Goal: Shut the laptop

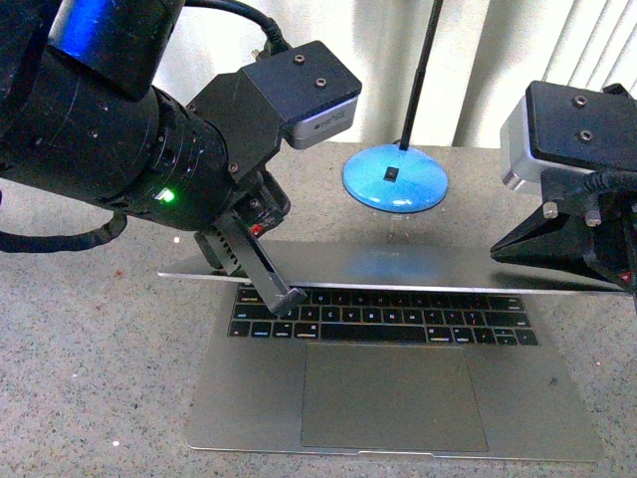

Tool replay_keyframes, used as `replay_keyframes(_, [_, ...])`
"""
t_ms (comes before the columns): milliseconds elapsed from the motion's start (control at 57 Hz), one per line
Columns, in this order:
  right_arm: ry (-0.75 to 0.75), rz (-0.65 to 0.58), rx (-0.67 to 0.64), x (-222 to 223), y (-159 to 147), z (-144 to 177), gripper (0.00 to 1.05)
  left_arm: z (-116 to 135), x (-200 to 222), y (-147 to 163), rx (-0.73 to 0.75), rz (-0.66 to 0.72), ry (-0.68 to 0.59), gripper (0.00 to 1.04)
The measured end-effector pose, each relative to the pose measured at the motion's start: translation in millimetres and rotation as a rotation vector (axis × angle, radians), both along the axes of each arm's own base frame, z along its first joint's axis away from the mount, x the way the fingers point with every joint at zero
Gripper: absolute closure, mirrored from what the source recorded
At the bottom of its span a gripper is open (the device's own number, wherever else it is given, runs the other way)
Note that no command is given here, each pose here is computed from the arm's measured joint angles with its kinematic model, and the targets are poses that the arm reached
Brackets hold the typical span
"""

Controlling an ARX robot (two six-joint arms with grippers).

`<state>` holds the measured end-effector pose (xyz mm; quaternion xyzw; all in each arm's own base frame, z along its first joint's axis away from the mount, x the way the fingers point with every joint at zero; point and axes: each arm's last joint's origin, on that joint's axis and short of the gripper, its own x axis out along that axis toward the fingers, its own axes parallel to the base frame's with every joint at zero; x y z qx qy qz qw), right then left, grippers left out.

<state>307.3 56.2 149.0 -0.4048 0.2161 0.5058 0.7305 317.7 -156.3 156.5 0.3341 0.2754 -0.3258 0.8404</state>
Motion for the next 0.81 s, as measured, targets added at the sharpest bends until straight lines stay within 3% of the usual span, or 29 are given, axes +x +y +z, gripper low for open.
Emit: replay_keyframes(807, [0.028,0.02,-0.014,-5.9,5.8,-18.5,1.02,-21.4,-7.1,5.8,-0.008,0.011,0.047,1.01])
